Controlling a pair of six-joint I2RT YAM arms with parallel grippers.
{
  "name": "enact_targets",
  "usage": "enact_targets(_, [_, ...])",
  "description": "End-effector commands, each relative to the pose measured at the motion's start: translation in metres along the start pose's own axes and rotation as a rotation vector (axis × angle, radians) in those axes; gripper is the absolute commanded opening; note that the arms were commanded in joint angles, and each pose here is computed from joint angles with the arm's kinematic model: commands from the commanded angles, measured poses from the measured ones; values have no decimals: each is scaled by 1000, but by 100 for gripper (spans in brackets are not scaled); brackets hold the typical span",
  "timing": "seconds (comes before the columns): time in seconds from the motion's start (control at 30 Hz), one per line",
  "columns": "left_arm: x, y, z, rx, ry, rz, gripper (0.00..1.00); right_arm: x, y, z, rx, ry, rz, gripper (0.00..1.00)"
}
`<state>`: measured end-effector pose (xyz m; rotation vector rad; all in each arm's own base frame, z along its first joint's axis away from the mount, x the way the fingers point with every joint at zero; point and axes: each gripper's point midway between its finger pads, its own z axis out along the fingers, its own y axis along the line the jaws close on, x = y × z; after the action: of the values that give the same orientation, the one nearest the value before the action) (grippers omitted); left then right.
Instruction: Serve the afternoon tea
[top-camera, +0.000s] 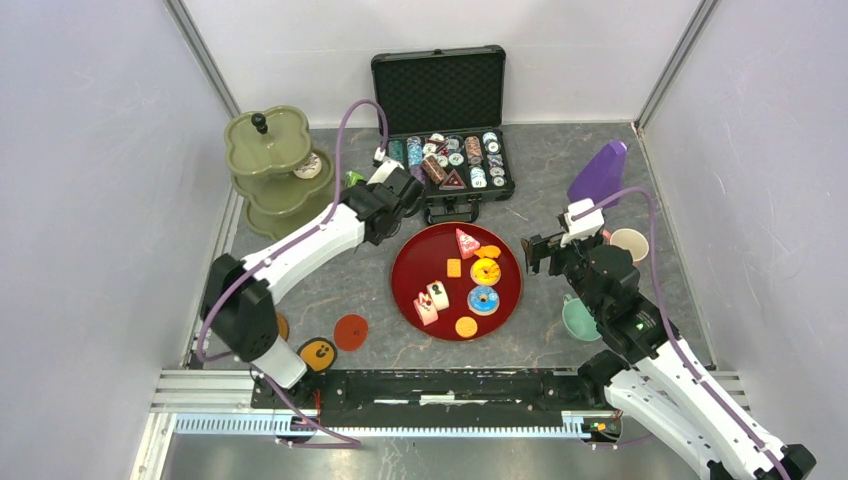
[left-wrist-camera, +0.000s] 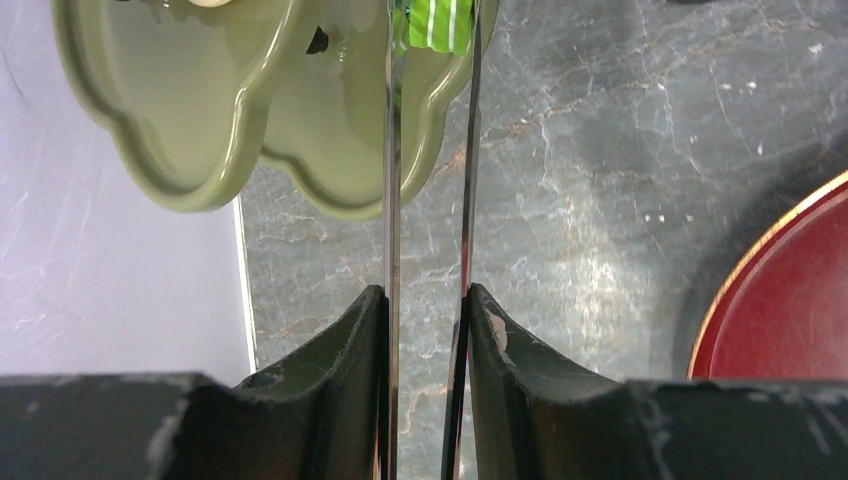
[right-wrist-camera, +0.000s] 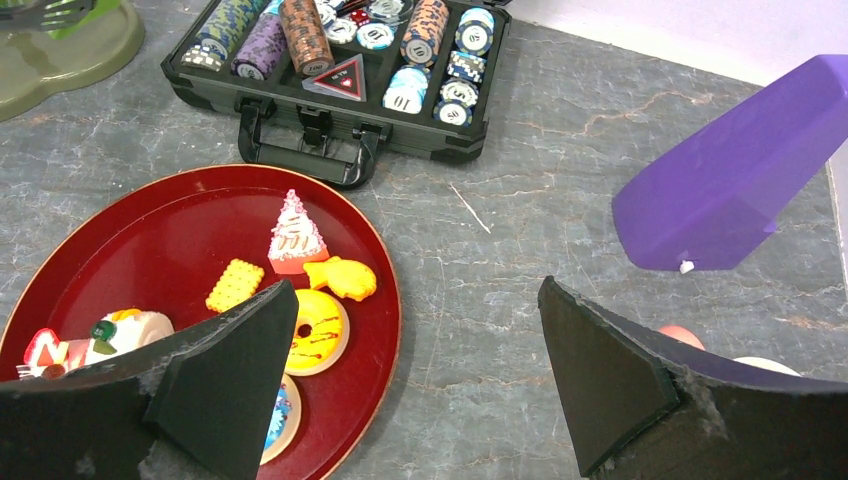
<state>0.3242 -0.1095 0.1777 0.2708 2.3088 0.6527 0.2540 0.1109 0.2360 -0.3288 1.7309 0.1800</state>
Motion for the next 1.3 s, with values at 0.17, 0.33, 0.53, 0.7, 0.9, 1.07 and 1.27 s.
enact_targets(0.17, [-32, -1, 38, -136, -88, -198, 31, -4, 0, -1, 6, -39, 20, 98])
enact_targets(0.33, [-23, 2, 65, -162, -55, -222, 32, 1, -2, -1, 14, -32, 20, 98])
enact_targets(0.53, [-12, 3, 89, -228, -17, -176, 33, 3, 0, 0, 5, -34, 27, 98])
enact_targets(0.7, [-2, 10, 104, -287, 11, -170, 33, 9, 0, 1, 6, -22, 23, 98])
enact_targets(0.9, [5, 23, 110, -361, 35, -151, 34, 13, 0, 1, 7, -13, 15, 98])
enact_targets(1.07, [8, 32, 118, -377, 49, -151, 37, 12, 0, 1, 8, -15, 15, 98])
enact_targets(1.27, [8, 34, 130, -385, 76, -130, 40, 13, 0, 1, 9, -14, 14, 98])
